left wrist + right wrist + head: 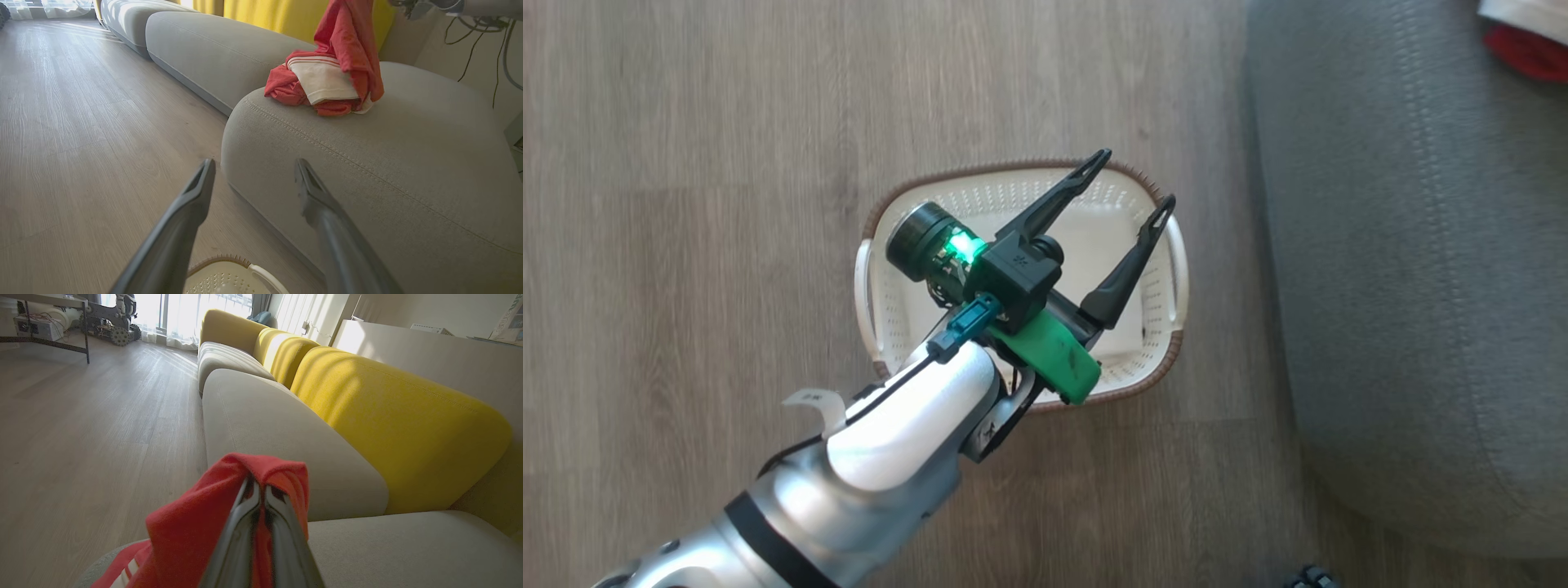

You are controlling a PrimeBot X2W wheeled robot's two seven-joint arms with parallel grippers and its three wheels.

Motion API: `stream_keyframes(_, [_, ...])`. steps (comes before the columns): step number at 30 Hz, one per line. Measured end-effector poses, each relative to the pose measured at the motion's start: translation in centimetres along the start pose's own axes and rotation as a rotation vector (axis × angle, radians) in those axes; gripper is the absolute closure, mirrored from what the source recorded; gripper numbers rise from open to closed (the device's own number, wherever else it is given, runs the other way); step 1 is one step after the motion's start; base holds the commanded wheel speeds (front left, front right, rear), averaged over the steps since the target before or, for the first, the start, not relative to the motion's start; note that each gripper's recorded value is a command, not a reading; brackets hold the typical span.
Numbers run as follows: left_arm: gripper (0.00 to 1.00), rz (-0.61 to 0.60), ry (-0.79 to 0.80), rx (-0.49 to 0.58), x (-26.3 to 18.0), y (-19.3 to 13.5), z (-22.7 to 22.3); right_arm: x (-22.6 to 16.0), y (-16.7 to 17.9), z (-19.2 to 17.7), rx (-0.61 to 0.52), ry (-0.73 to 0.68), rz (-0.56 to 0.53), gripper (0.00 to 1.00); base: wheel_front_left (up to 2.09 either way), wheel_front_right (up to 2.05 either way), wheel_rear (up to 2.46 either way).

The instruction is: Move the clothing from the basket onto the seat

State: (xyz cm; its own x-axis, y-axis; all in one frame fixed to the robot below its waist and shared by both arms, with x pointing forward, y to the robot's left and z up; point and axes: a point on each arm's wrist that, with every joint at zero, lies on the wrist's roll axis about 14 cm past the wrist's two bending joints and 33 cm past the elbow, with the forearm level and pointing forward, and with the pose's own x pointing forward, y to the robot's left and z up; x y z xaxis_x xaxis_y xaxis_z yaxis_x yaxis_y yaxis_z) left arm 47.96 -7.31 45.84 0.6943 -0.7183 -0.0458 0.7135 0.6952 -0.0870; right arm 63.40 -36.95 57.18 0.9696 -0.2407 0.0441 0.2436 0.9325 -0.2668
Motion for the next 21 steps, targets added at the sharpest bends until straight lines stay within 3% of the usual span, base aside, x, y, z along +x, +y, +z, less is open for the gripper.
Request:
stream_keyframes(7, [0.0, 0.034, 0.063, -0.014, -0.6, 1.7, -2.8, -2.6, 3.1, -11.3, 0.052, 0.243, 0.009, 1.0, 0.0, 0.0, 0.0])
stream_keyframes(11, [0.0, 0.034, 0.067, -0.011, -0.5, 1.8, -3.1, -3.4, 3.5, -12.7, 0.042, 0.273, 0.009, 1.0, 0.0, 0.0, 0.0])
stream_keyframes(13, [0.0, 0.03, 0.069, -0.012, -0.4, 1.7, -3.0, -3.5, 3.4, -12.7, 0.048, 0.269, 0.001, 0.95, 0.0, 0.0, 0.0])
stream_keyframes(14, [0.0, 0.027, 0.07, -0.012, -0.4, 1.6, -3.0, -3.6, 3.4, -12.7, 0.055, 0.27, -0.004, 0.71, 0.0, 0.0, 0.0])
stream_keyframes(15, [0.0, 0.021, 0.068, -0.01, -0.3, 1.4, -2.9, -3.9, 3.7, -12.5, 0.057, 0.268, 0.001, 0.0, 0.0, 0.0, 0.0])
stream_keyframes(21, [0.0, 0.025, 0.058, -0.006, 0.1, 1.2, -2.2, -4.3, 4.7, -10.6, 0.046, 0.223, 0.031, 0.0, 0.0, 0.0, 0.0])
